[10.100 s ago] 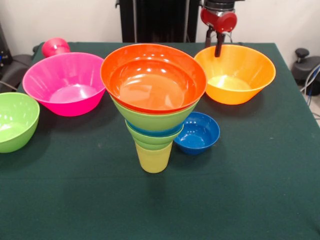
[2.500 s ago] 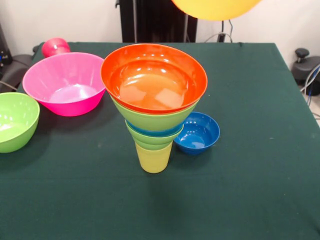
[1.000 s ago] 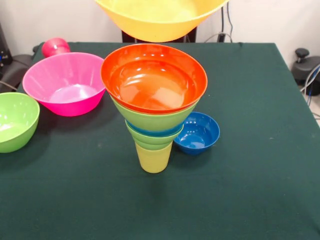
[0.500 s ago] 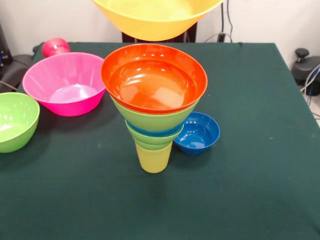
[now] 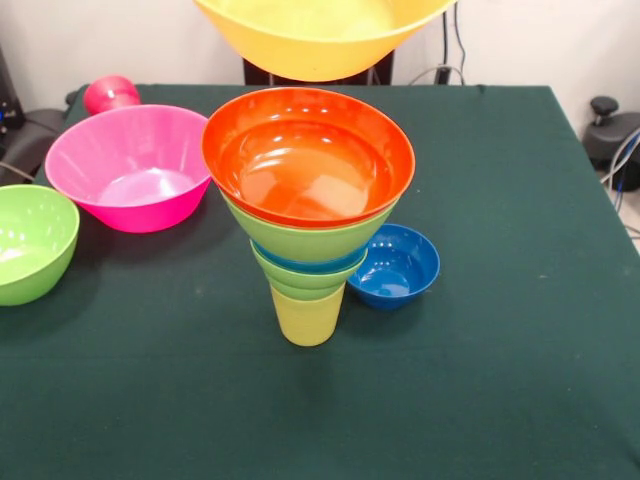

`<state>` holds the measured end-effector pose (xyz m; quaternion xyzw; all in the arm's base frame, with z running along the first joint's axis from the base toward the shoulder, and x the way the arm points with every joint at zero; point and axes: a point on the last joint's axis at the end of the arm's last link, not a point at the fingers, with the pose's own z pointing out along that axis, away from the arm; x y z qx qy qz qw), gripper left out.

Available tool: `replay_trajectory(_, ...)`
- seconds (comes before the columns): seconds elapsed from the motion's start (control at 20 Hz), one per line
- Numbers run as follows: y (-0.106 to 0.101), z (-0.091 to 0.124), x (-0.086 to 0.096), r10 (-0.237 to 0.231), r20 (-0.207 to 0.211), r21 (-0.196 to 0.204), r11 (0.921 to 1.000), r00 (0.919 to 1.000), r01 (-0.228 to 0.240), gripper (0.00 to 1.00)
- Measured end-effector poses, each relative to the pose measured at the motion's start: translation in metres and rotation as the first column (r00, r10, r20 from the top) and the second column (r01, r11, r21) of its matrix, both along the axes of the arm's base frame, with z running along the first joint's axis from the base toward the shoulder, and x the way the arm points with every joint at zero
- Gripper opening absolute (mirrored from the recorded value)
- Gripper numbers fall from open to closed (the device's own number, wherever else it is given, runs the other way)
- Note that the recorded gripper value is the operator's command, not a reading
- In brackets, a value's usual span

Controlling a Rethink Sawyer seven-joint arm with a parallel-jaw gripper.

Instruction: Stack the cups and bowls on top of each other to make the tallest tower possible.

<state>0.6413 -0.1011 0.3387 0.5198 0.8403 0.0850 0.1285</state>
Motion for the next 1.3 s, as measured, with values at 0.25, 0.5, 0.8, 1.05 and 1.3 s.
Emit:
replay_trajectory(0.25, 0.0017, 0.0003, 0.0006, 0.004, 0.001, 0.001, 1.0, 1.0, -0.004, 0.0)
replay_trajectory(0.5, 0.0027, 0.0001, 0.0009, 0.006, 0.001, 0.002, 1.0, 1.0, -0.006, 0.0)
replay_trajectory(0.8, 0.003, 0.0, 0.0009, 0.008, 0.001, 0.001, 1.0, 1.0, -0.008, 0.0)
replay_trajectory(1.05, 0.0027, -0.0004, 0.0006, 0.01, 0.001, -0.002, 0.9999, 1.0, -0.01, 0.0)
replay_trajectory(1.3, 0.0021, -0.0057, 0.0006, 0.012, -0.006, 0.005, 0.9999, 0.9999, -0.012, 0.0)
